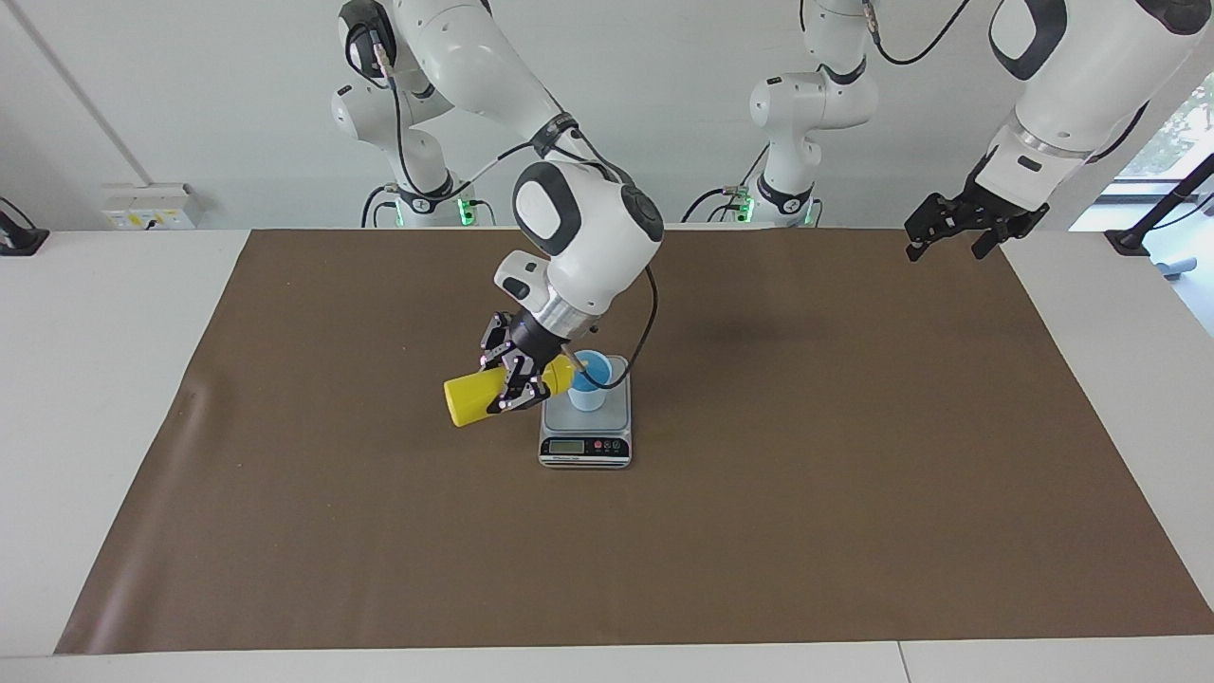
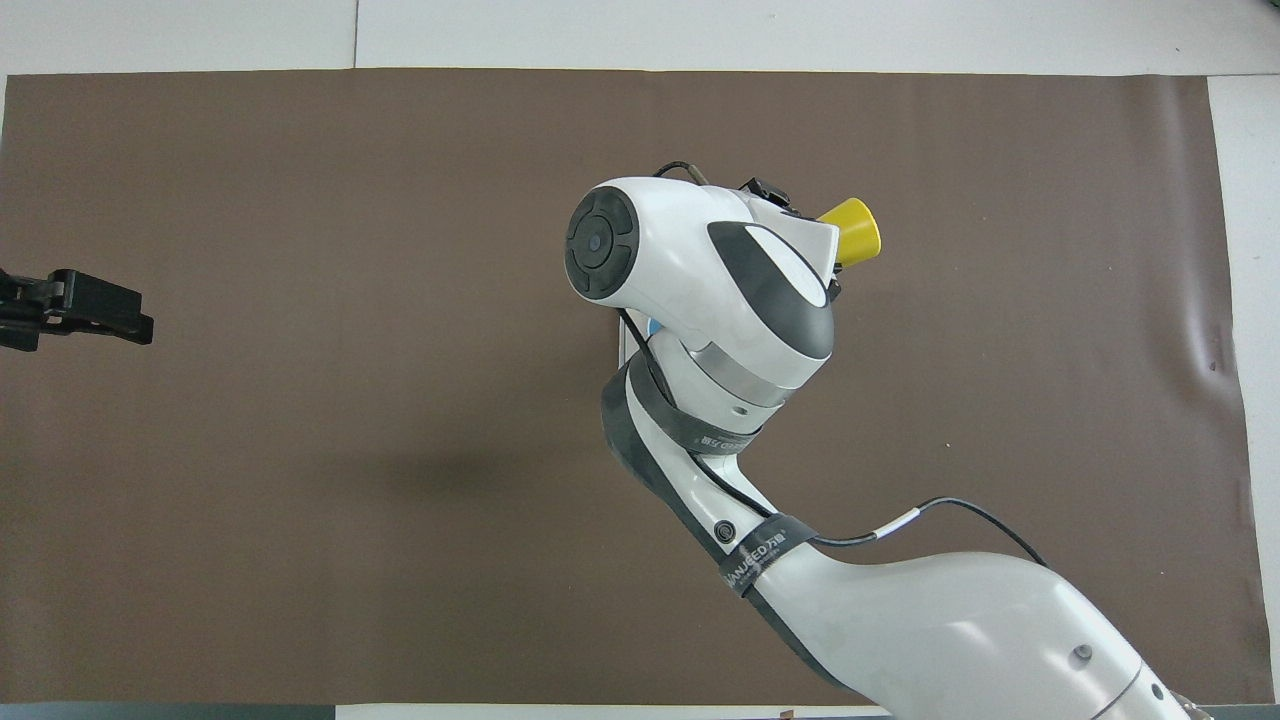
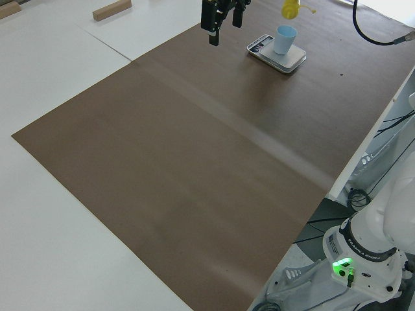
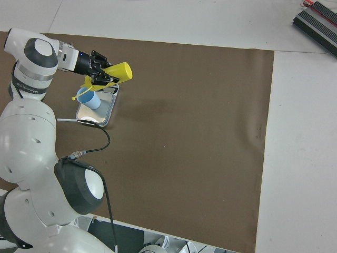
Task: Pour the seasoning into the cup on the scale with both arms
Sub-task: 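Tilt the bottle over the cup with the right gripper to pour, then turn the bottle upright and carry it back with the right gripper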
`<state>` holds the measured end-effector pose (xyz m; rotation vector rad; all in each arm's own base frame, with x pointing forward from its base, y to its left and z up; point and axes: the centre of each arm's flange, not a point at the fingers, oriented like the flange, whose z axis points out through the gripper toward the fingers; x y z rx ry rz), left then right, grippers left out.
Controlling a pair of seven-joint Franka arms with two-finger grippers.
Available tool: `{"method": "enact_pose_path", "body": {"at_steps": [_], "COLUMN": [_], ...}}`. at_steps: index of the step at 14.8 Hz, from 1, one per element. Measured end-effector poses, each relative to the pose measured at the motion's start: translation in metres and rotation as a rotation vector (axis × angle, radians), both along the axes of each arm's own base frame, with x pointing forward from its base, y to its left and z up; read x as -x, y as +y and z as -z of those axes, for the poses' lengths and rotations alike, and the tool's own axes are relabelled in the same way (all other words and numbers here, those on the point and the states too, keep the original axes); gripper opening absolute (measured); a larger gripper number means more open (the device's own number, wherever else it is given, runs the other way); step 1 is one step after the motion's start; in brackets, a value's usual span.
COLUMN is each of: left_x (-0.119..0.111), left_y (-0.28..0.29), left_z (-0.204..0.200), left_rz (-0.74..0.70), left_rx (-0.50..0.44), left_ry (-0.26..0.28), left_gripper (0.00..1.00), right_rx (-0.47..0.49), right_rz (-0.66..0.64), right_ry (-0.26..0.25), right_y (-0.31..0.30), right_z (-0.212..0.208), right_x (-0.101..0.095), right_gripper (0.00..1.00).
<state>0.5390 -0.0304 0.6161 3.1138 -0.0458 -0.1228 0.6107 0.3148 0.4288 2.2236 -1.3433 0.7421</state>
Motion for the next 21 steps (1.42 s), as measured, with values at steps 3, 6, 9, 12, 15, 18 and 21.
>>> {"method": "enact_pose_path", "body": {"at_steps": [3, 6, 9, 12, 15, 18, 21], "left_x": [0.000, 0.000, 0.000, 0.000, 0.000, 0.000, 0.000], "left_y": [0.000, 0.000, 0.000, 0.000, 0.000, 0.000, 0.000], "left_z": [0.000, 0.000, 0.000, 0.000, 0.000, 0.000, 0.000], "left_rz": [0.000, 0.000, 0.000, 0.000, 0.000, 0.000, 0.000], "left_rx": [0.000, 0.000, 0.000, 0.000, 0.000, 0.000, 0.000], "left_ry": [0.000, 0.000, 0.000, 0.000, 0.000, 0.000, 0.000], "left_gripper": [1.00, 1.00, 1.00, 1.00, 1.00, 1.00, 1.00], "right_rx": [0.054, 0.072, 0.073, 0.073, 0.072, -0.035, -0.176], "right_rz": [-0.039, -0.050, -0.050, -0.050, -0.048, 0.012, 0.106], "right_ry": [-0.013, -0.010, -0.009, -0.009, -0.007, 0.038, 0.042], "right_y": [0.004, 0.008, 0.008, 0.008, 0.009, 0.008, -0.027], "right_z": [0.003, 0.010, 0.011, 0.011, 0.010, 0.001, -0.038], "right_x": [0.000, 0.000, 0.000, 0.000, 0.001, 0.004, -0.003], "right_gripper": [0.52, 0.52, 0.52, 0.52, 0.52, 0.52, 0.52]}}
